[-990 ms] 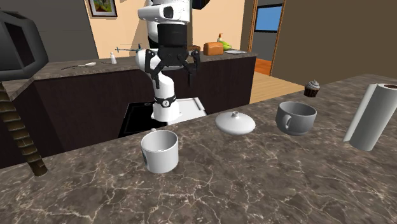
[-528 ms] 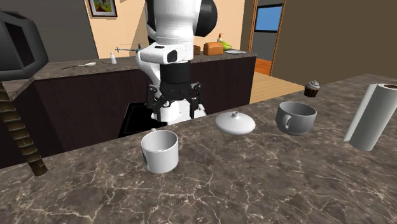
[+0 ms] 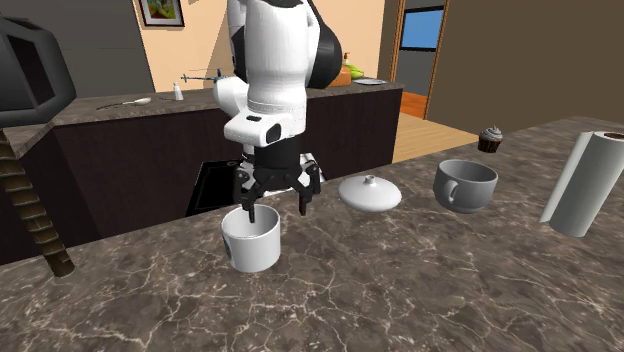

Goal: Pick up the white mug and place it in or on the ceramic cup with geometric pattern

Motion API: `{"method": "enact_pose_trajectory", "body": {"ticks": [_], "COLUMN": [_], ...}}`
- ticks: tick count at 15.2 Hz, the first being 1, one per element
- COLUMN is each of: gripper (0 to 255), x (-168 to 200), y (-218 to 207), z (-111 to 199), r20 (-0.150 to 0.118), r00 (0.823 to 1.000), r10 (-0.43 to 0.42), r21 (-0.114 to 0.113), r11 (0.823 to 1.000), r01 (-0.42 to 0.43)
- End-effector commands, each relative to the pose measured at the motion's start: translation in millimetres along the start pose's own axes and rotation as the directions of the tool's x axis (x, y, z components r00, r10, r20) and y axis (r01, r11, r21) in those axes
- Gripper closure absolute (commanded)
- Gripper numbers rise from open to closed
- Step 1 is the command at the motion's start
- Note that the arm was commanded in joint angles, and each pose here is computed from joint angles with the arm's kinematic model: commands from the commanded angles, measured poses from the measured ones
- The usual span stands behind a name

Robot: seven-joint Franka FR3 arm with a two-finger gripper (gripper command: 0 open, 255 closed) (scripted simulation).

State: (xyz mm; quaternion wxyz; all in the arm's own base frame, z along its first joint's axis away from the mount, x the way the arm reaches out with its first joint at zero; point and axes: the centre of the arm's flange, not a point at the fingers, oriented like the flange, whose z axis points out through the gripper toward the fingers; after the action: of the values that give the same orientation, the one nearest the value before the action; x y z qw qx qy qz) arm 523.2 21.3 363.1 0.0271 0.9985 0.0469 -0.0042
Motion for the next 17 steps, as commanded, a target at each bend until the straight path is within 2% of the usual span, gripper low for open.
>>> {"method": "enact_pose_trajectory", "body": {"ticks": [1, 9, 10, 17], "gripper": [0, 0, 255, 255], "x": [0.3, 0.3, 0.3, 0.3], "y": [0.5, 0.5, 0.5, 0.5], "z": [13.6, 13.6, 13.6, 13.6], "r20": [0.0, 0.0, 0.0, 0.0], "r00": [1.0, 1.0, 1.0, 1.0], "r10": [0.0, 0.0, 0.0, 0.0], "r21": [0.0, 0.0, 0.0, 0.0], "r11": [1.0, 1.0, 1.0, 1.0], "r01": [0.0, 0.0, 0.0, 0.0]}}
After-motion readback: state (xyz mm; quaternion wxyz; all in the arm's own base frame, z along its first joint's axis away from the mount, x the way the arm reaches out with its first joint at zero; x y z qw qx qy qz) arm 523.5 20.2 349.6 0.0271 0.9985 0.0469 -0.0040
